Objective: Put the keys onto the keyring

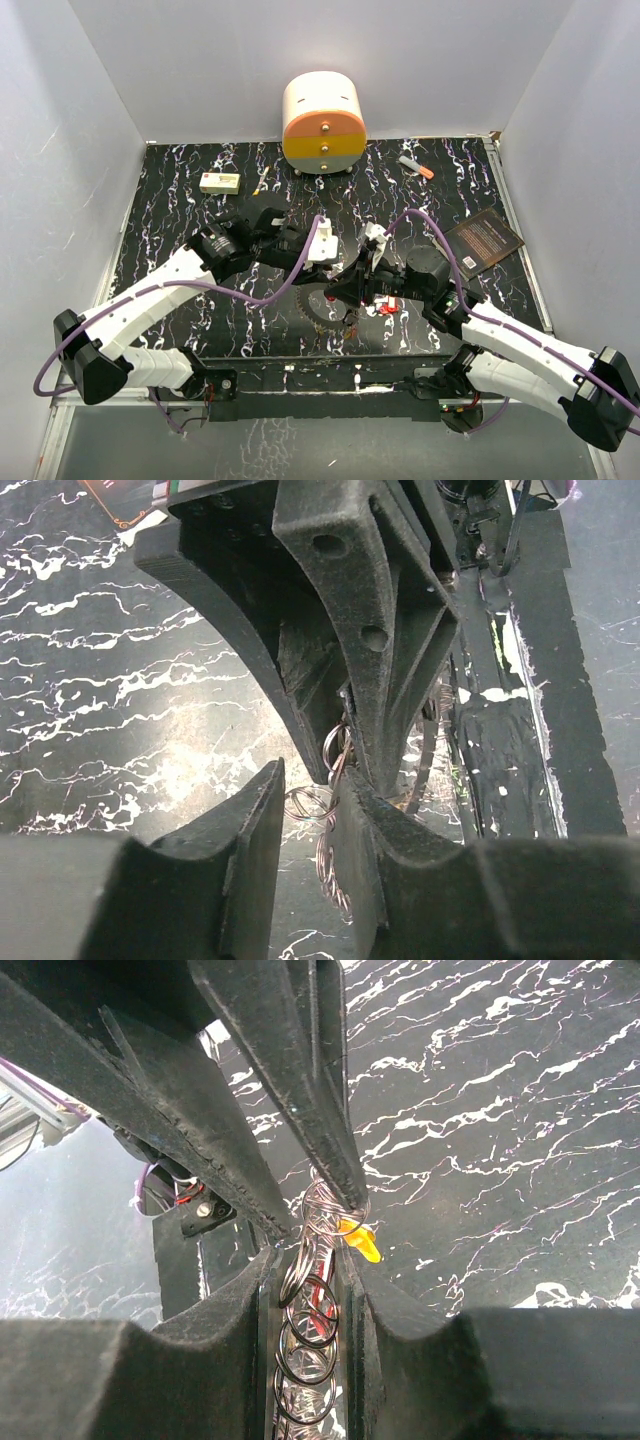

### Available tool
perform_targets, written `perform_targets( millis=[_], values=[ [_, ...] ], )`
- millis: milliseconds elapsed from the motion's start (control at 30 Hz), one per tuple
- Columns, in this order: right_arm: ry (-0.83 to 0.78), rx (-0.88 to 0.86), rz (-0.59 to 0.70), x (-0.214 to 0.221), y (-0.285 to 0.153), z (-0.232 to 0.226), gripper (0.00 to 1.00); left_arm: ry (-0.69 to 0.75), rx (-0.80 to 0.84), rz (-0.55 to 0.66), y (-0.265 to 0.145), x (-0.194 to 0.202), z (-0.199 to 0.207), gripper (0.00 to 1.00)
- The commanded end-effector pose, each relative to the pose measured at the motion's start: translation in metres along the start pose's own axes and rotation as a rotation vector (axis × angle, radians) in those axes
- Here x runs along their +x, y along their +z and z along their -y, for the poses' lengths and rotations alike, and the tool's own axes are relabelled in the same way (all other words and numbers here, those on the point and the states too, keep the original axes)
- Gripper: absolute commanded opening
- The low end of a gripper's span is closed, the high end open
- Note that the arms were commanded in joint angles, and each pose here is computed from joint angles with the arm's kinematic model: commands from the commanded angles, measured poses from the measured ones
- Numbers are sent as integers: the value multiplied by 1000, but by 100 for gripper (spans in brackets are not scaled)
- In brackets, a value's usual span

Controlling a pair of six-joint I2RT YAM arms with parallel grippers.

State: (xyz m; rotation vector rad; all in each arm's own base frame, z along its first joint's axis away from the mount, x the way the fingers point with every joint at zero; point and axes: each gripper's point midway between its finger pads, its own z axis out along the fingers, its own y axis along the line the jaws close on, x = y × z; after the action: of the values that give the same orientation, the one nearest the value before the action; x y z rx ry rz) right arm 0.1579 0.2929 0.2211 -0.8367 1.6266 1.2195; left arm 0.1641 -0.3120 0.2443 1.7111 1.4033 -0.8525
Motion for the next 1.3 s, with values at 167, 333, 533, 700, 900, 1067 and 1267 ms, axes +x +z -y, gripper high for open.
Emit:
perform_targets(
  millis=[167, 333, 533, 700, 900, 1067, 1267],
  values=[
    [-84, -54, 128, -44, 2, -16, 8, -1, 37, 36, -7, -18, 5, 22],
    [-99, -57, 110, -46, 6, -16, 8, -34, 50, 36, 1, -15, 4, 19],
    [-101, -53, 111, -45, 6, -16, 8, -47, 60, 29, 3, -12, 8, 19],
    [-105, -53, 113, -46, 6, -16, 8, -55, 84, 20, 4, -9, 12, 17],
    [-107, -49, 113, -47, 7, -15, 8, -63, 112, 29, 3, -12, 16, 17],
    [-110, -48, 119, -49, 6, -16, 8, -67, 116, 27, 4, -9, 18, 10],
    [-111, -45, 123, -49, 4, -16, 8, -64, 109, 21, 4, -6, 18, 0]
  ],
)
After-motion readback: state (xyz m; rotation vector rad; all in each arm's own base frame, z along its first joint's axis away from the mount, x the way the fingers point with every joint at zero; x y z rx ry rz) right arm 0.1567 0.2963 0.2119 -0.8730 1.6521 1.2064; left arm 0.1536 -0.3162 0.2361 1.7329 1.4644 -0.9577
